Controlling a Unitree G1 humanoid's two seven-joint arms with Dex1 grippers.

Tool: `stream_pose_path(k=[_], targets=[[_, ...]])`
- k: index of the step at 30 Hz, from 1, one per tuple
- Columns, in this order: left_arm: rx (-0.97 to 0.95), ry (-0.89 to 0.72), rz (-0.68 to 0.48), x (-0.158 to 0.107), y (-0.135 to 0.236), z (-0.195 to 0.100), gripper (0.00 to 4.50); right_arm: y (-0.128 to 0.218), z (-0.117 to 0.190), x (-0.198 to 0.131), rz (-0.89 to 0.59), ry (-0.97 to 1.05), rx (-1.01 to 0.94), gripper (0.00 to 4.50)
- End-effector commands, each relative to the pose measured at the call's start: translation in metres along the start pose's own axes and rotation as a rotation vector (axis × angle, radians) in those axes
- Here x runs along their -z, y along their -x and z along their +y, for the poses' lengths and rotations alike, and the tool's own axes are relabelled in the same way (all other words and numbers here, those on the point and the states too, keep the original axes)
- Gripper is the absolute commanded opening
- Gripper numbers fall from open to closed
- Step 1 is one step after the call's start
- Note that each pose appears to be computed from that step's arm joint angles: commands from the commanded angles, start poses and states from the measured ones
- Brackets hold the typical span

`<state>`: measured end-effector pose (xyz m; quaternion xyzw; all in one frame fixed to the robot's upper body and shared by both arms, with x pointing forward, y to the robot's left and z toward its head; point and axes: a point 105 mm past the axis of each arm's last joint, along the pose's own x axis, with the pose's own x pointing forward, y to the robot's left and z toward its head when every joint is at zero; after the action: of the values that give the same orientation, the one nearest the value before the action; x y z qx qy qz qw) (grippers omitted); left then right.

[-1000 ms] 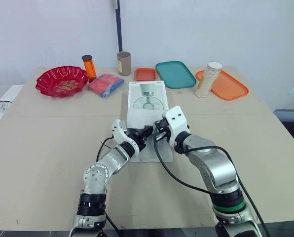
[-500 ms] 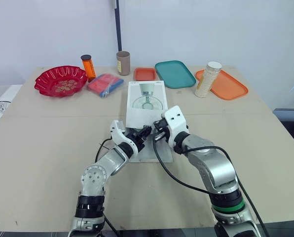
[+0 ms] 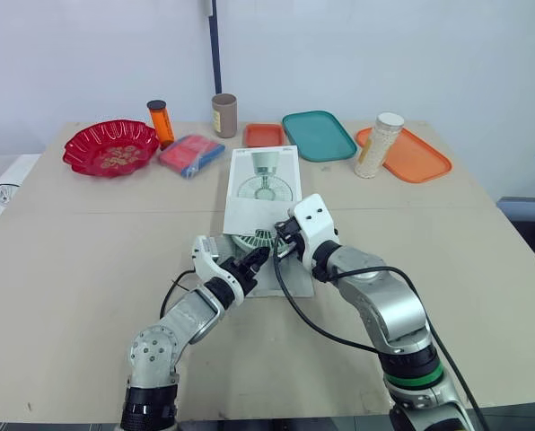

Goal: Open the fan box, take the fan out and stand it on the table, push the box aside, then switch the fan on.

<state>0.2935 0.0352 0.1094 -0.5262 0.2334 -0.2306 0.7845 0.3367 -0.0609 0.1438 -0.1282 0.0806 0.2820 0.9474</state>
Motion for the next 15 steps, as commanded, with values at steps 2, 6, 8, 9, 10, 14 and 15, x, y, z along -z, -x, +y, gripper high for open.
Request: stream_pose_path(k=[2, 6, 8, 9, 10, 14, 15], targets=[[-0.042, 0.017, 0.047, 0.008, 0.013, 0.005, 1.40, -0.002, 0.003, 0.033, 0.140, -0.029, -0.007, 0.00], [-0.069, 0.009, 0.053, 0.006, 0.023, 0.010, 1.40, -0.001, 0.001, 0.033, 0.142, -0.027, -0.004, 0.00], [-0.074, -0.001, 0.061, 0.006, 0.027, 0.011, 1.40, -0.001, 0.001, 0.034, 0.143, -0.026, -0.003, 0.00], [-0.077, -0.012, 0.064, 0.005, 0.028, 0.011, 1.40, -0.001, 0.001, 0.034, 0.144, -0.025, -0.002, 0.00], [-0.078, -0.019, 0.066, 0.005, 0.028, 0.011, 1.40, -0.001, 0.001, 0.034, 0.145, -0.025, -0.002, 0.00], [-0.061, -0.047, 0.062, 0.002, 0.027, 0.008, 1.73, -0.002, 0.000, 0.034, 0.146, -0.024, 0.000, 0.00], [-0.051, -0.051, 0.062, 0.001, 0.027, 0.007, 2.09, -0.002, 0.000, 0.034, 0.146, -0.023, 0.000, 0.00]])
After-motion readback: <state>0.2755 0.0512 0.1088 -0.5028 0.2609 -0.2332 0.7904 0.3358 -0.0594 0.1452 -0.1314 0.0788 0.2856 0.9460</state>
